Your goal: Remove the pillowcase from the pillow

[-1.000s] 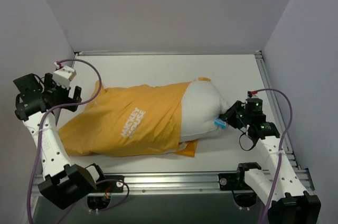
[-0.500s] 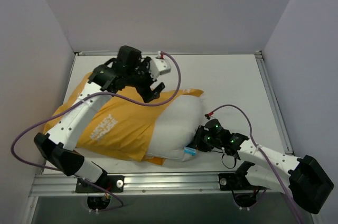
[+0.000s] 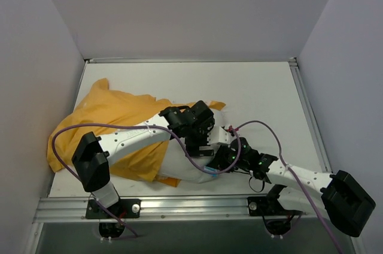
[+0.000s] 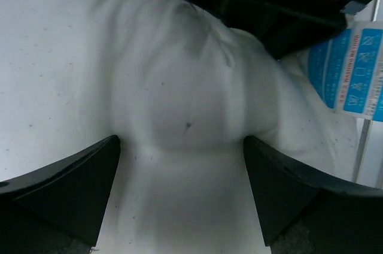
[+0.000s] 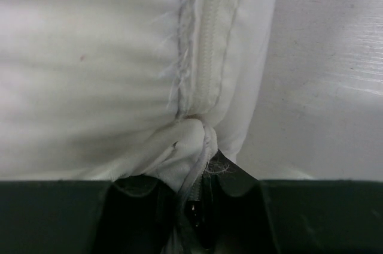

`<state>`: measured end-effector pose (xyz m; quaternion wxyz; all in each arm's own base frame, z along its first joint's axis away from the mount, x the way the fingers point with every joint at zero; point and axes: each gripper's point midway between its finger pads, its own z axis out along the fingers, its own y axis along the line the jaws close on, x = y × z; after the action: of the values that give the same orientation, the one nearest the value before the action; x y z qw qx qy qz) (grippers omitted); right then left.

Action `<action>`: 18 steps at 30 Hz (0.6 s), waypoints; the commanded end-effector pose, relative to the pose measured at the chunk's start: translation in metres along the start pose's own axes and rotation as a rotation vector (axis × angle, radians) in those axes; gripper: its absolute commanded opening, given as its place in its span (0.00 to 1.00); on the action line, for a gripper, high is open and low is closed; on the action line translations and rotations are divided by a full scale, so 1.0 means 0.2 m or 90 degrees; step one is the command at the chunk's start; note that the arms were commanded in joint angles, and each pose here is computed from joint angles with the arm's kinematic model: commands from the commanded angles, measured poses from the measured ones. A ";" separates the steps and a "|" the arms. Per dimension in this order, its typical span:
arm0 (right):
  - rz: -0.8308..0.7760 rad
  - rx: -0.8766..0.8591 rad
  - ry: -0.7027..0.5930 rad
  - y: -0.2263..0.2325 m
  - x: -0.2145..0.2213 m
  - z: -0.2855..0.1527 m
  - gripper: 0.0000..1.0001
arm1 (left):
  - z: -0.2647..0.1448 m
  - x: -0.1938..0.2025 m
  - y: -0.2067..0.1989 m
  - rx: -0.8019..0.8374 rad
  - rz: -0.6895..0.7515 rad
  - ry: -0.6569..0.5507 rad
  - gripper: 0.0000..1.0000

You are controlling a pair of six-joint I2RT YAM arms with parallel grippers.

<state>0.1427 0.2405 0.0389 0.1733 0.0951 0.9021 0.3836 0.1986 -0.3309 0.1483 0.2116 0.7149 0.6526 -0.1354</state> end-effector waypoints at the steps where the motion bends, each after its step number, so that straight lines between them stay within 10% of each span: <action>1: -0.006 0.015 0.013 -0.05 0.03 -0.02 0.00 | 0.08 0.14 0.08 -0.070 0.040 0.051 0.95; 3: -0.012 0.025 0.013 -0.05 0.03 -0.04 0.04 | 0.10 0.17 0.11 -0.084 0.029 0.053 0.56; 6: -0.023 0.018 -0.012 0.00 -0.07 -0.09 0.39 | 0.08 0.16 0.10 -0.072 0.013 0.042 0.03; 7: -0.029 0.003 -0.020 0.05 -0.12 -0.12 0.57 | 0.06 0.16 0.10 -0.074 0.005 0.038 0.02; 13: -0.046 0.067 -0.099 0.00 -0.58 -0.35 0.96 | -0.10 0.13 0.05 -0.078 -0.020 -0.002 0.02; 18: -0.013 -0.026 -0.185 0.13 -0.91 -0.31 1.00 | -0.11 0.15 0.05 -0.079 -0.010 0.010 0.02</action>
<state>0.2646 0.1548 0.1339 0.2948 0.1500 0.8750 0.3535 0.2252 -0.3115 0.1617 0.2849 0.6931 0.6556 -0.0925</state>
